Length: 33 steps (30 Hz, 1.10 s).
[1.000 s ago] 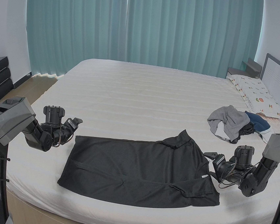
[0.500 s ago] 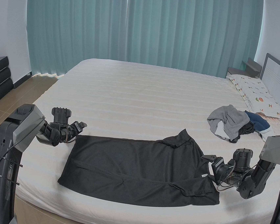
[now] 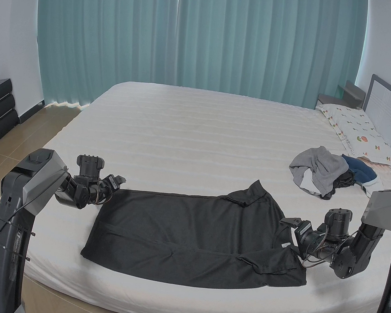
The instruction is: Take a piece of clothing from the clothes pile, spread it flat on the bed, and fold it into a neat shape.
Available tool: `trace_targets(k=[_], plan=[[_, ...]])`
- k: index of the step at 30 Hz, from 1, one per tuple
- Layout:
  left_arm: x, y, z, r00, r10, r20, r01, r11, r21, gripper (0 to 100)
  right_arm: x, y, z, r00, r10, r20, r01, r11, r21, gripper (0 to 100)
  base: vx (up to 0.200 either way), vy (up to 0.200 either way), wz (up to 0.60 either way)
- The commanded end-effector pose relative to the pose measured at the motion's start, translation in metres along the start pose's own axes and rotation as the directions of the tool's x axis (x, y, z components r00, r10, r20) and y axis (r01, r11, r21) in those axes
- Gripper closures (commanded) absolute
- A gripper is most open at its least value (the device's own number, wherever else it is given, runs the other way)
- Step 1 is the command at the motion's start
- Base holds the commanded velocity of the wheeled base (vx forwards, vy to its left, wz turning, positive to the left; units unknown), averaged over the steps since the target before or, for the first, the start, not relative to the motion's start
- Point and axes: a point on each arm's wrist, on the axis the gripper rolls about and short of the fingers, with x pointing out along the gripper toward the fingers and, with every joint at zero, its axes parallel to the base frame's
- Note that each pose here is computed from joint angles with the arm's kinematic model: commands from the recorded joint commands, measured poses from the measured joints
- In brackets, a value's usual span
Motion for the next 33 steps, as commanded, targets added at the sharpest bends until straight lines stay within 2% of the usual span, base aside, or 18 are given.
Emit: trace_targets(k=[1, 7, 8, 12, 17, 21, 24, 25, 26, 29, 30, 31, 33], plan=[[0.001, -0.001, 0.000, 1.000, -0.003, 0.003, 0.003, 1.000, 0.004, 0, 0.000, 0.000, 0.000, 1.000, 0.000, 0.000, 0.000, 1.000, 0.000, 0, 0.000, 0.000, 0.00], [0.001, -0.001, 0.002, 1.000, -0.008, 0.013, 0.008, 1.000, 0.006, 0, 0.001, 0.000, 0.000, 1.000, 0.001, 0.000, -0.001, 1.000, -0.004, 0, 0.000, 0.000, 0.00], [0.001, -0.002, 0.003, 1.000, -0.009, 0.014, 0.009, 1.000, 0.006, 100, 0.002, 0.001, 0.001, 1.000, 0.004, 0.004, -0.004, 1.000, -0.009, 0, 0.000, 0.000, 0.00], [0.000, -0.001, 0.005, 1.000, -0.001, 0.023, 0.001, 1.000, -0.001, 100, -0.001, 0.010, 0.003, 0.999, 0.028, 0.022, -0.026, 0.998, -0.054, 0, 0.000, 0.000, 0.00], [-0.003, 0.000, 0.006, 0.998, 0.035, 0.046, -0.035, 0.999, -0.008, 100, 0.021, 0.012, 0.016, 0.999, 0.012, 0.029, -0.006, 0.982, -0.189, 0, 0.000, 0.000, 0.00], [-0.008, -0.002, 0.012, 0.994, 0.064, 0.085, -0.059, 0.997, -0.057, 100, 0.045, 0.019, 0.042, 0.999, -0.011, 0.052, 0.027, 0.947, -0.321, 0, 0.000, 0.000, 0.00], [-0.014, -0.008, 0.018, 0.993, 0.055, 0.104, -0.045, 0.994, -0.099, 100, 0.067, 0.030, 0.052, 0.998, -0.008, 0.064, 0.031, 0.925, -0.378, 0, 0.000, 0.000, 0.00], [-0.014, -0.008, 0.018, 0.993, 0.055, 0.104, -0.045, 0.994, -0.099, 100, 0.067, 0.030, 0.052, 0.998, -0.008, 0.064, 0.031, 0.925, -0.378, 0, 0.000, 0.000, 0.00], [-0.022, -0.011, 0.021, 0.993, 0.053, 0.104, -0.039, 0.991, -0.127, 100, 0.088, 0.037, 0.058, 0.997, -0.015, 0.072, 0.044, 0.904, -0.426, 0, 0.000, 0.000, 0.00], [-0.029, -0.010, 0.019, 0.994, 0.061, 0.089, -0.049, 0.990, -0.135, 100, 0.110, 0.041, 0.063, 0.997, -0.038, 0.063, 0.064, 0.875, -0.481, 0, 0.000, 0.000, 0.00], [-0.030, -0.011, 0.019, 0.994, 0.061, 0.089, -0.049, 0.990, -0.135, 100, 0.111, 0.041, 0.063, 0.997, -0.040, 0.062, 0.065, 0.873, -0.483, 0, 0.000, 0.000, 0.00], [-0.031, -0.009, 0.017, 0.995, 0.065, 0.082, -0.053, 0.989, -0.137, 100, 0.126, 0.043, 0.061, 0.998, -0.053, 0.044, 0.068, 0.859, -0.507, 0, 0.000, 0.000, 0.00], [-0.030, -0.009, 0.017, 0.994, 0.058, 0.090, -0.045, 0.990, -0.135, 100, 0.135, 0.044, 0.061, 0.998, -0.055, 0.039, 0.067, 0.856, -0.513, 0, 0.000, 0.000, 0.00]])
